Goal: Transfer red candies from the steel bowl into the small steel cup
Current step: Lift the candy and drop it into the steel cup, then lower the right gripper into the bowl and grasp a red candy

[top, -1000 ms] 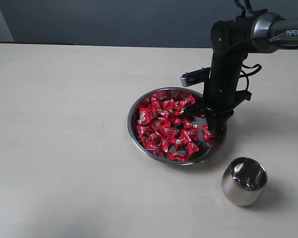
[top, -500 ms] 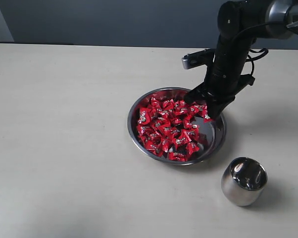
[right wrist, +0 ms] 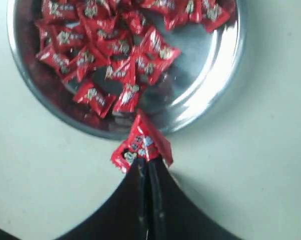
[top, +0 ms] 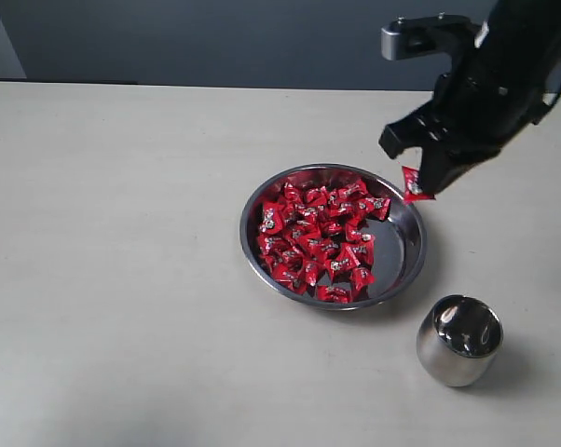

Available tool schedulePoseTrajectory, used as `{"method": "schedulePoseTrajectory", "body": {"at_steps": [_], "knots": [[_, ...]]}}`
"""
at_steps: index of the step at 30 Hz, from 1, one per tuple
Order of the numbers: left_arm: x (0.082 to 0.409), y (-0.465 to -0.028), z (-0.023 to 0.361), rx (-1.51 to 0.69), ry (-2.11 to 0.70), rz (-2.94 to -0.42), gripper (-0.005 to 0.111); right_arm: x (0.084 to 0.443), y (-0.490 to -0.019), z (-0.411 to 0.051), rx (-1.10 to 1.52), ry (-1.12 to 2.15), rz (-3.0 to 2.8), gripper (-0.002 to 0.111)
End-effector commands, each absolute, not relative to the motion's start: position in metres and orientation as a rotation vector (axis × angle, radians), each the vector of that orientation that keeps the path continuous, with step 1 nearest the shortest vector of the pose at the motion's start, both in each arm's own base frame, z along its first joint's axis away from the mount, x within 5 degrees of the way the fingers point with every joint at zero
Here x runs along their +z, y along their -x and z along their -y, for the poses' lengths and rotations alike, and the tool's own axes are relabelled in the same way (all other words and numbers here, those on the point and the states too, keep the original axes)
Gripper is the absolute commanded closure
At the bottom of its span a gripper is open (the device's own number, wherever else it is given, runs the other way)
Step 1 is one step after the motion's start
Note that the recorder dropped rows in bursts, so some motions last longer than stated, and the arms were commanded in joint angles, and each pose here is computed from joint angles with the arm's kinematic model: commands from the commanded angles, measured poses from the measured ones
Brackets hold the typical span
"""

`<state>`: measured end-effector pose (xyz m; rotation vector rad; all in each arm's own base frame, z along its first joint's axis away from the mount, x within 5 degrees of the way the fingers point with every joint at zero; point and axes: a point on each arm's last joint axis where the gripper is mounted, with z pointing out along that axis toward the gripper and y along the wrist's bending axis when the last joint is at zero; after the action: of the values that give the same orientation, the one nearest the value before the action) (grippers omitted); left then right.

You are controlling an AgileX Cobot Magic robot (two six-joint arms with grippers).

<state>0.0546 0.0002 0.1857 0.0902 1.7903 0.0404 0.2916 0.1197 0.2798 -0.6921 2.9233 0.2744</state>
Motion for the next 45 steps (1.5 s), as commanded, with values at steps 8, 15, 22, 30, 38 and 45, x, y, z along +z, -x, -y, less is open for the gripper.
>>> {"method": "schedulePoseTrajectory", "body": {"at_steps": [8, 15, 22, 30, 38, 45], "knots": [[0.186, -0.054, 0.0, 0.032, -0.094, -1.78, 0.106, 0.273, -0.216, -0.091, 0.259, 0.653, -2.925, 0.109], [0.186, -0.054, 0.0, 0.032, -0.094, -1.78, 0.106, 0.235, -0.213, -0.09, 0.248, 0.633, -2.988, 0.109], [0.186, -0.054, 0.0, 0.032, -0.094, -1.78, 0.106, 0.216, -0.218, -0.092, 0.24, 0.639, -3.069, 0.109], [0.186, -0.054, 0.0, 0.032, -0.094, -1.78, 0.106, 0.209, -0.221, -0.093, 0.239, 0.641, -3.101, 0.082], [0.186, -0.054, 0.0, 0.032, -0.094, -1.78, 0.106, 0.246, -0.251, -0.108, 0.342, 0.558, -2.888, 0.081], [0.186, -0.054, 0.0, 0.032, -0.094, -1.78, 0.106, 0.258, -0.285, -0.119, 0.342, 0.54, -2.766, 0.081]]}}
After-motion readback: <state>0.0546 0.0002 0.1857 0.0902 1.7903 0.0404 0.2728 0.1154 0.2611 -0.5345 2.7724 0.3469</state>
